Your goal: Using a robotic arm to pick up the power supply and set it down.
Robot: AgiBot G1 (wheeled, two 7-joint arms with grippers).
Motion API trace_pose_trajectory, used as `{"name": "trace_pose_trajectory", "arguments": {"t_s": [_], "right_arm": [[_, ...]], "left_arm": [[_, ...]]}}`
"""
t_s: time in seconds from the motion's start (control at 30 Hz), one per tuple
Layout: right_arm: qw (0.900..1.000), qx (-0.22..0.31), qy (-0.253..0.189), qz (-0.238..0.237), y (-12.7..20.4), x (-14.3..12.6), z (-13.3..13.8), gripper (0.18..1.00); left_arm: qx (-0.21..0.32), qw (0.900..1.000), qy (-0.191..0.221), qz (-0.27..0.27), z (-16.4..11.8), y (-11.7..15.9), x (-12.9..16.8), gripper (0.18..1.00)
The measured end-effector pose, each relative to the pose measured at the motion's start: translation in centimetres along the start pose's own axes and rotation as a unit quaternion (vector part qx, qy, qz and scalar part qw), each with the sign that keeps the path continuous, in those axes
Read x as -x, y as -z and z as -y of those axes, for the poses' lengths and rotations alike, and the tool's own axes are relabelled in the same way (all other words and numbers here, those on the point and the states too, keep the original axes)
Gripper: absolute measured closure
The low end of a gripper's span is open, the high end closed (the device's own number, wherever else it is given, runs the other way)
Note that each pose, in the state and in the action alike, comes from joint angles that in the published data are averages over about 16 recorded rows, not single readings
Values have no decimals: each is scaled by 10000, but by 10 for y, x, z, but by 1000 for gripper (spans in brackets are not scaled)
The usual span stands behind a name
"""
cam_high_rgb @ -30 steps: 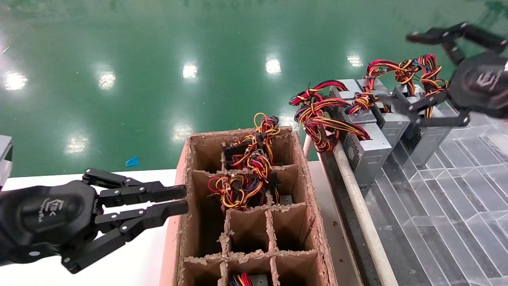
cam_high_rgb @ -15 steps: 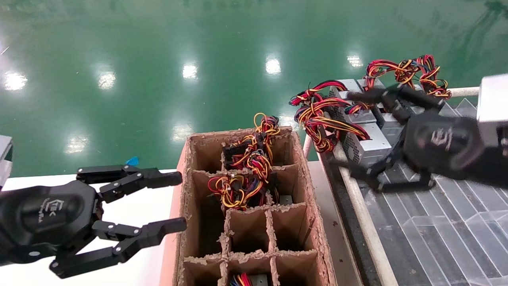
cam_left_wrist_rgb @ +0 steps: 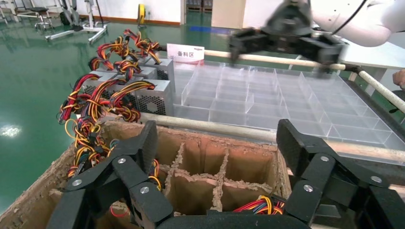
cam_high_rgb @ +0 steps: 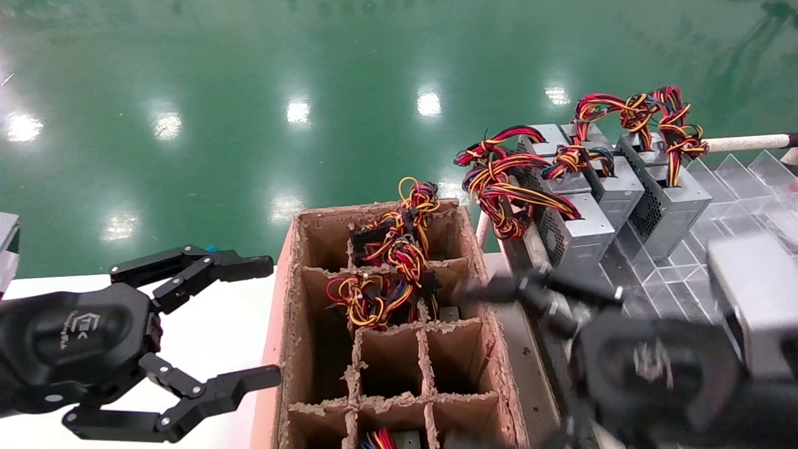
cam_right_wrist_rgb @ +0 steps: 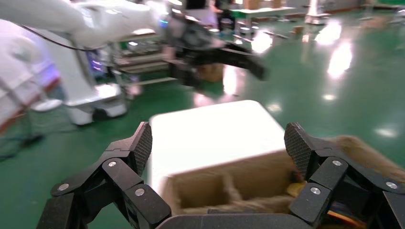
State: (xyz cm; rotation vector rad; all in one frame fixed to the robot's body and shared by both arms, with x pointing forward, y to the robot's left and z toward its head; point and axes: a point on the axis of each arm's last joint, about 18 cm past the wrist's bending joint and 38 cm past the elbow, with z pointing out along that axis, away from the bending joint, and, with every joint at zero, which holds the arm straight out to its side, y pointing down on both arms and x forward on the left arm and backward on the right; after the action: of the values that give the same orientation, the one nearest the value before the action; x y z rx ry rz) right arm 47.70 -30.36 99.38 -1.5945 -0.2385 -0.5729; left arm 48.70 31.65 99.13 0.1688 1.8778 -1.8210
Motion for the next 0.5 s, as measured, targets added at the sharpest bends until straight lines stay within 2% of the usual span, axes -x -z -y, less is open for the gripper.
{"name": "trace_pose_trajectory", "arguments": {"t_s": [0.2, 0.5], "right_arm": [[9996, -59, -202, 179, -5, 11, -1, 179], [9997, -51, -170, 142, -4, 9, -1, 179]], "left_arm": [[0, 10000, 0, 1, 0, 0, 0, 261], [0, 10000, 0, 1, 0, 0, 0, 198]]}}
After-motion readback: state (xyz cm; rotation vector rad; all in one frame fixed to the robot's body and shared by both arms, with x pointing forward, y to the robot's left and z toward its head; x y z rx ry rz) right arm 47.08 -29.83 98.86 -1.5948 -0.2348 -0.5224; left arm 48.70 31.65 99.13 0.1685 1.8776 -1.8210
